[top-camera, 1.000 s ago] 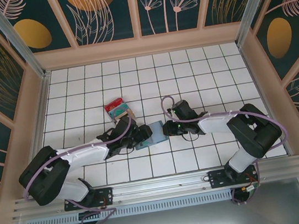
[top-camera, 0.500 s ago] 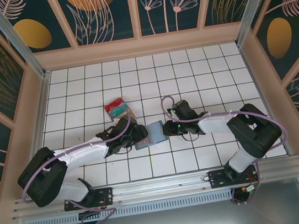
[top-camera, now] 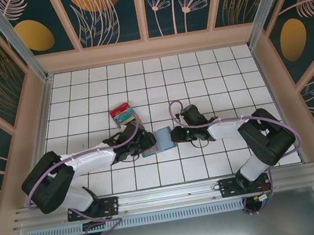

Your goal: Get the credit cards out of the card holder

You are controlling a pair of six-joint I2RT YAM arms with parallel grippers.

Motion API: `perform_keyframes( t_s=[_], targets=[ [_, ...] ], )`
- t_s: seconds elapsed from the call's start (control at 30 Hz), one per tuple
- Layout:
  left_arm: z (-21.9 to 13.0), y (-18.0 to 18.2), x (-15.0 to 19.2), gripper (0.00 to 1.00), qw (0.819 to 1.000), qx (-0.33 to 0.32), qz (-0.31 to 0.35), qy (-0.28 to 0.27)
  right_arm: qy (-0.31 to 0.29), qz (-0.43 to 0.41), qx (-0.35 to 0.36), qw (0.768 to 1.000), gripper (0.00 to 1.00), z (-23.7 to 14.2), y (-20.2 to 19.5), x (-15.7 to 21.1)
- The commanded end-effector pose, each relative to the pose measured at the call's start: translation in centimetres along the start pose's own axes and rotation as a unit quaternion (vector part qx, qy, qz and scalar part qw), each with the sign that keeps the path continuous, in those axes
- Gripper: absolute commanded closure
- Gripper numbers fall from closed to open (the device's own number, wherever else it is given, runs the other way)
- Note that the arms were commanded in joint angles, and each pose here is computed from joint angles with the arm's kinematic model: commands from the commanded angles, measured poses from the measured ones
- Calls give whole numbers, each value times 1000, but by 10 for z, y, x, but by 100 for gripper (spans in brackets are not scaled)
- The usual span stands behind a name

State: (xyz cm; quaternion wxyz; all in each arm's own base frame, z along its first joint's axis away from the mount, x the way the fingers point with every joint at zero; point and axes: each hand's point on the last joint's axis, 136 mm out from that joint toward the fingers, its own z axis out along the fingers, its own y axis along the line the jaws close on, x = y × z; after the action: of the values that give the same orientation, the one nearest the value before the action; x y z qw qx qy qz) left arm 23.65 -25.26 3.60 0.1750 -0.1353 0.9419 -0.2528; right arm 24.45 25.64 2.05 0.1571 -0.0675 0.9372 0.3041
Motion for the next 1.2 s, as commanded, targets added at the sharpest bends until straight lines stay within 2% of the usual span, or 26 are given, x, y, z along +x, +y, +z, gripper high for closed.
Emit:
perform_keyframes(
  t_s=[0.0,0.2,0.4,0.6,0.63,0.83,1.0,1.1,1.17],
  targets=[
    [4,-2,4,36,1000,3,6,12,23,3,5,1000,75,4,-2,9],
    [7,-3,7,36,1000,3,9,20,23,2,4,1000,75,5,-2,9],
    [9,-30,12,36,997,63,26,34,25,3,4,1000,75,6,-2,10],
    [11,-30,12,33,997,56,31,38,24,3,6,1000,75,6,-3,10],
    [11,-30,12,31,997,57,31,37,24,3,6,1000,75,6,-3,10],
    [5,-35,10,2,996,71,35,31,23,2,6,1000,75,6,-3,9],
    [2,-40,10,1,995,89,36,27,10,-1,14,1000,68,0,-3,2],
    [1,-39,10,2,995,86,35,27,-10,0,22,1000,58,-9,-3,-8],
    [0,-39,9,2,995,86,34,24,-29,0,28,999,56,-17,-3,-16]
  ],
)
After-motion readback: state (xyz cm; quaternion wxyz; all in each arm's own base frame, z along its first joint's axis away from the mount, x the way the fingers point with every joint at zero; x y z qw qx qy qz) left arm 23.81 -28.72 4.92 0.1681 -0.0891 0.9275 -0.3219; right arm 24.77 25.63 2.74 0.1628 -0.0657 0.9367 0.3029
